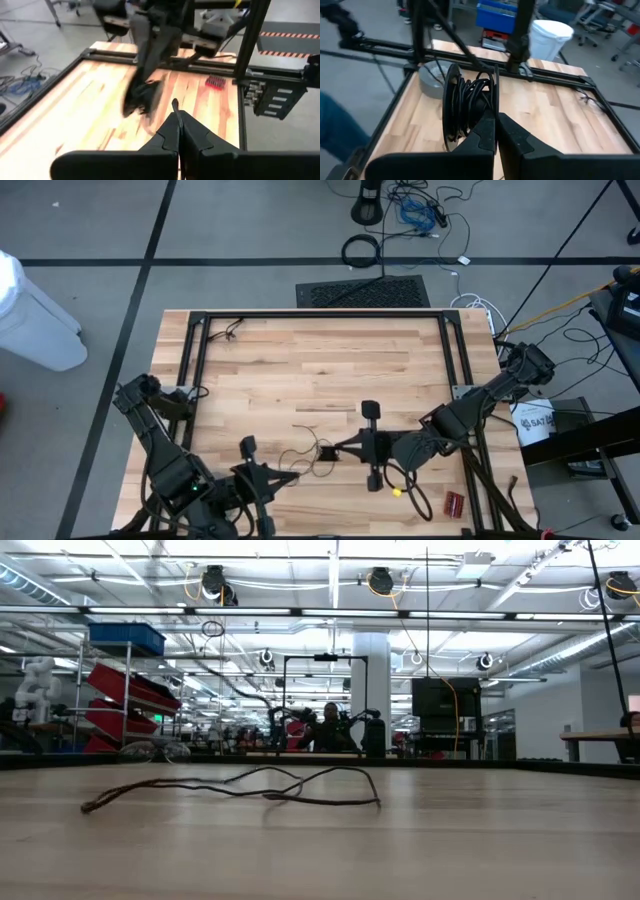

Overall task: Coil cords
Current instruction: Coil the black wire onto the spool

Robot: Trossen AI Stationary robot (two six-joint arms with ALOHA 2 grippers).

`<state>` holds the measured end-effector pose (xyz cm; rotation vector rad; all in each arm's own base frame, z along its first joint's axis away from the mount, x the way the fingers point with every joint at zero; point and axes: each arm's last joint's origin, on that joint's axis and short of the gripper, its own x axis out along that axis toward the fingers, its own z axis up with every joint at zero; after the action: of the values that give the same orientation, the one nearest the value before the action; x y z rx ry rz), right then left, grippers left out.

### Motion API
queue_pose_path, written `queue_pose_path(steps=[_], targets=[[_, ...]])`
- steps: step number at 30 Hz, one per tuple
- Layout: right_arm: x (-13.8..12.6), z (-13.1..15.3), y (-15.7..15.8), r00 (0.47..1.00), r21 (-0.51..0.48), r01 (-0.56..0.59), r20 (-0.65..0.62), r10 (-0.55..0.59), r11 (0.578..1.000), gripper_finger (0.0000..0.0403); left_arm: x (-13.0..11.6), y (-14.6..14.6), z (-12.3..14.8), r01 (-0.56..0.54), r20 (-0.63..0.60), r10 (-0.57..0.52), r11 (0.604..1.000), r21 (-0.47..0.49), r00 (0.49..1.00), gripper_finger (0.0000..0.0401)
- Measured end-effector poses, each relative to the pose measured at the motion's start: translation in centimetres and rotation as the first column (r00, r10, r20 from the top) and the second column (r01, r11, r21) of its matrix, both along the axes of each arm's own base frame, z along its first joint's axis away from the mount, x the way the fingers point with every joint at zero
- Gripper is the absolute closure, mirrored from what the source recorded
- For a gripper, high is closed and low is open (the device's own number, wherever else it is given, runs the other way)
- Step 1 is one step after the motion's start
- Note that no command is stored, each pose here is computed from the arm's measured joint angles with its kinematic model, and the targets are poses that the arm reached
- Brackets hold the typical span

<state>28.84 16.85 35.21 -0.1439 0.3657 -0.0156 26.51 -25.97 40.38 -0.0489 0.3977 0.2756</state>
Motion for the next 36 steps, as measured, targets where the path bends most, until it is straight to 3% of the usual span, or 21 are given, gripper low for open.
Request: queue_pose_path(steps=[13, 16, 23, 30, 36], targets=[[0.0, 0.1, 0.6, 0.98, 0.0, -0.198, -0.012, 0.198, 0.98, 0.0403, -0.4, 2.0, 1.8, -0.071, 0.058, 0.073, 0.997, -0.033, 0.996, 0.0398], [0.2, 0.0, 0.6, 0.981, -0.004, -0.192, -0.011, 0.192, 0.981, 0.0403, -0.6, 2.7, 2.4, -0.08, 0.075, 0.084, 0.995, -0.051, 0.994, 0.0398], [1.2, -0.7, -0.2, 1.0, -0.026, 0.004, 0.002, -0.004, 1.0, 0.0403, 0.6, 3.9, 2.5, -0.132, 0.087, 0.137, 0.989, -0.066, 0.987, 0.0398], [2.5, -1.7, -1.4, 0.972, -0.073, 0.234, 0.033, -0.232, 0.969, 0.0403, 2.6, 5.4, 3.2, -0.173, 0.147, 0.186, 0.98, -0.099, 0.971, 0.0398], [3.1, -1.4, -2.2, 0.952, -0.06, 0.302, 0.077, -0.298, 0.951, 0.0403, 4.6, 5.7, 3.0, -0.165, 0.17, 0.181, 0.981, -0.105, 0.969, 0.0398]])
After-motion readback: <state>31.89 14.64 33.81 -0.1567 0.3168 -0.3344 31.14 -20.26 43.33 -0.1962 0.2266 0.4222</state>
